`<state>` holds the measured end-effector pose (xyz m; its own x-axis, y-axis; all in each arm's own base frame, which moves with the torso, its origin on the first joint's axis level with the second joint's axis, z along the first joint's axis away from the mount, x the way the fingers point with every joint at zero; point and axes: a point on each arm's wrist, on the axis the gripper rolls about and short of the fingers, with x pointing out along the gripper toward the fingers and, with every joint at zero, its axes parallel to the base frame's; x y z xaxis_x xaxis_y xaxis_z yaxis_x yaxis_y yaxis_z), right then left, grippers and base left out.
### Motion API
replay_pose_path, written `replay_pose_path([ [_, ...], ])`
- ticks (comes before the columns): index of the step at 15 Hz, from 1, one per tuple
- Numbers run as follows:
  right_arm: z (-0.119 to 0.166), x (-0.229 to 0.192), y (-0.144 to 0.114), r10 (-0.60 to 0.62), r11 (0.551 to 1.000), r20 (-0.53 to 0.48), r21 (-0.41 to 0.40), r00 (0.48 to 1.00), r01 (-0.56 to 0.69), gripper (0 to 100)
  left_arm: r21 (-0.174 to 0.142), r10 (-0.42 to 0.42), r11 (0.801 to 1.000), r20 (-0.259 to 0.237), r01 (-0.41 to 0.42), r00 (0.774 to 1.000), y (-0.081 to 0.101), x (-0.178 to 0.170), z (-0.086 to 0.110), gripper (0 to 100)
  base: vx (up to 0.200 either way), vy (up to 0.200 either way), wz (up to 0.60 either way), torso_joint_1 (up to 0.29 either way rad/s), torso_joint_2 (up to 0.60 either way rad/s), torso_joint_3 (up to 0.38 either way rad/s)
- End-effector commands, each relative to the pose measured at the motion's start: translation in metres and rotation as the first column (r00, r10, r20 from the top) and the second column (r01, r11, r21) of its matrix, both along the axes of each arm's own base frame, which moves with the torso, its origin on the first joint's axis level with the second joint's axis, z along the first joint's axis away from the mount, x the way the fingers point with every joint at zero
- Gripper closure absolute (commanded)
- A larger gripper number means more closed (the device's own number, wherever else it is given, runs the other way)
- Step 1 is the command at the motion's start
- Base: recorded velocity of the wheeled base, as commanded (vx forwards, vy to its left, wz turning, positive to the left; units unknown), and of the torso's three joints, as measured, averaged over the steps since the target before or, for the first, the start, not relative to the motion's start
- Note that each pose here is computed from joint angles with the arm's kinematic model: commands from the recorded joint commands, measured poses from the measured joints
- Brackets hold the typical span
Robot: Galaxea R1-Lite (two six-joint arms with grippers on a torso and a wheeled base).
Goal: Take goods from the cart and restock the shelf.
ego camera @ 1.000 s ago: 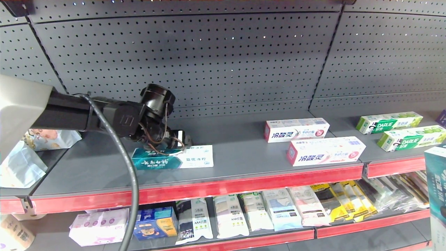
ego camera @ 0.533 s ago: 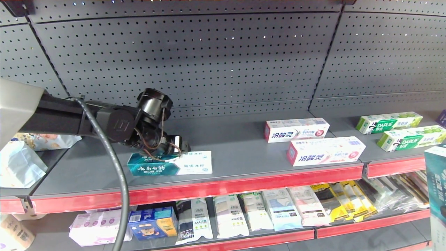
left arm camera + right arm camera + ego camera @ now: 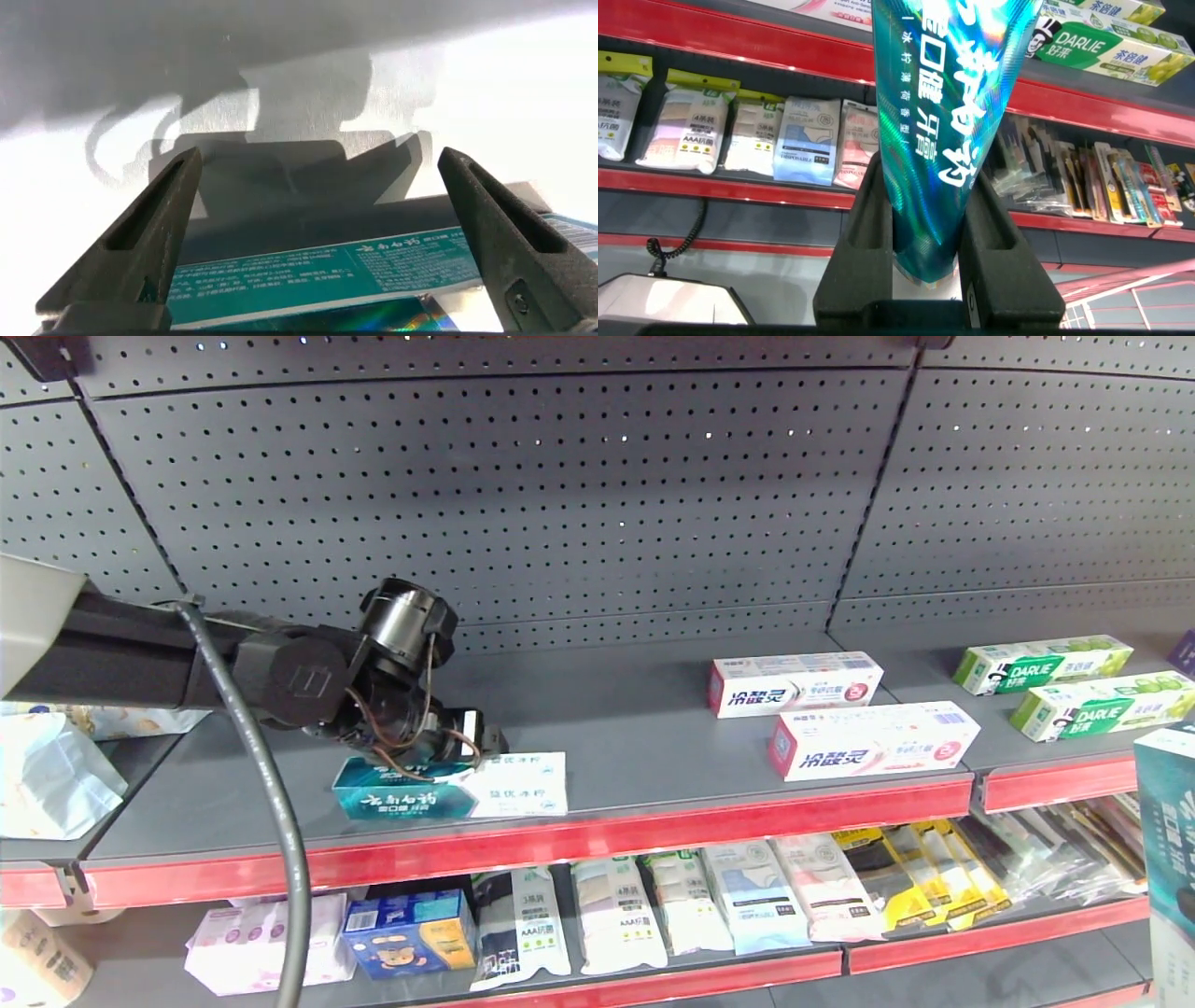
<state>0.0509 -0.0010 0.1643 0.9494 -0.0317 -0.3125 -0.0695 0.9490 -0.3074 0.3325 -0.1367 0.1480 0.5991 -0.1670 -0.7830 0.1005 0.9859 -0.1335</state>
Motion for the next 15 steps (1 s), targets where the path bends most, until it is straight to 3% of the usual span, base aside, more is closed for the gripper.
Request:
replay_pose_path([
  [1,0.000,0.000,0.000,0.000,1.000,0.002,0.000,1.000,0.000,100,0.000,0.001,1.000,-0.002,-0.001,1.000,0.001,-0.003,0.001,0,0.000,0.000,0.00,0.000,0.00,0.000],
  [15,-0.001,0.000,0.000,0.000,1.000,-0.001,0.000,1.000,0.000,100,0.006,0.002,1.000,-0.019,-0.002,1.000,0.005,-0.013,-0.001,0,0.000,0.000,0.00,0.000,0.00,0.000],
])
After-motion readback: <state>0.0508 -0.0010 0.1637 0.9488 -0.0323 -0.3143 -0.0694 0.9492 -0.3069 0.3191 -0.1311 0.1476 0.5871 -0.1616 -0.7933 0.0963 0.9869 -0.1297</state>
